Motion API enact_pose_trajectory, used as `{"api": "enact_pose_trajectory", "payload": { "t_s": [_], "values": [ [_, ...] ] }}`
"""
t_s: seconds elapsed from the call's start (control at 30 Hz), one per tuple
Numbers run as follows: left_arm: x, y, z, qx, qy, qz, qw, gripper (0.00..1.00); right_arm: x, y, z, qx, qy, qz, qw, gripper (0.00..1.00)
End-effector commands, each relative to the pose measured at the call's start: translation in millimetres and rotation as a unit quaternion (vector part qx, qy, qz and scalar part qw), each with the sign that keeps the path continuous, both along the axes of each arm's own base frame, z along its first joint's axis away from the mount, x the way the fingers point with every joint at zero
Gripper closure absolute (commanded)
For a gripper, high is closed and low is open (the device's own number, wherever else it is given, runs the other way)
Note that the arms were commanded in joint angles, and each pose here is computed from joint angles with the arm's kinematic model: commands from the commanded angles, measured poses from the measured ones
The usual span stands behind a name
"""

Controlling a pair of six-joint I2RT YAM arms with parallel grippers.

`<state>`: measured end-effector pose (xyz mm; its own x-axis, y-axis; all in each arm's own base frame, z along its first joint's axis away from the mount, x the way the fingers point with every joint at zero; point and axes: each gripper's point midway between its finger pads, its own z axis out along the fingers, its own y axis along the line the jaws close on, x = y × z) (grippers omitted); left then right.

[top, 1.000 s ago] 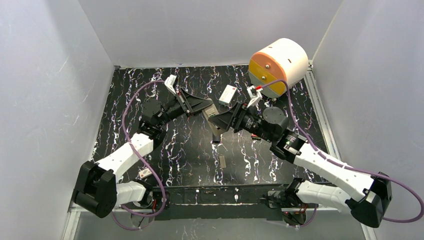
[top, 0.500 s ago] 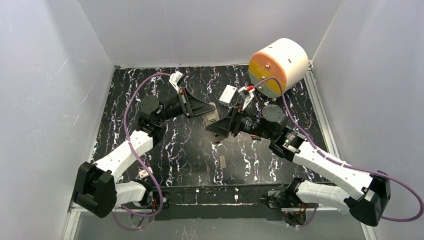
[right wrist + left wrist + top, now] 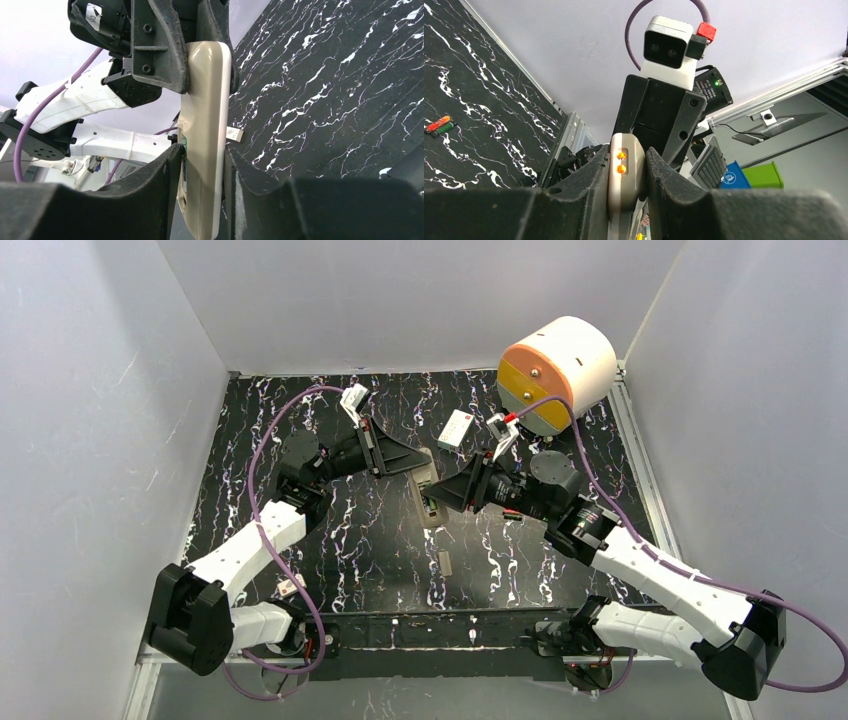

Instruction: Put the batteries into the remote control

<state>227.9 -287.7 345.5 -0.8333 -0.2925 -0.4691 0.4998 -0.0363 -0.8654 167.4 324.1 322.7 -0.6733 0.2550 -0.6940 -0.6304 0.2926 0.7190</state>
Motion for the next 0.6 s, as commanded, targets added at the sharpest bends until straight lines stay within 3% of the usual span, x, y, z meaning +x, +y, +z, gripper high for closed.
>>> {"api": "enact_pose_trajectory", "payload": {
  "t_s": [0.0, 0.37, 0.57],
  "values": [
    [-9.0, 3.6, 22.3, -0.009, -0.044, -0.008, 0.999, 1.00, -0.2, -0.2, 19.1, 0.020, -0.027, 0.003, 0.999, 0.58],
    [-8.1, 4.6, 24.6, -0.012, -0.040, -0.001, 0.999, 1.00, 8.5, 2.6, -1.7, -0.027, -0.024, -0.004, 0.999, 0.64],
    [9.6, 7.9, -0.4, 0.027, -0.008, 0.046, 0.999, 1.00, 13.8, -7.8, 10.9, -0.024, -0.022, -0.039, 0.999, 0.35]
  ]
}}
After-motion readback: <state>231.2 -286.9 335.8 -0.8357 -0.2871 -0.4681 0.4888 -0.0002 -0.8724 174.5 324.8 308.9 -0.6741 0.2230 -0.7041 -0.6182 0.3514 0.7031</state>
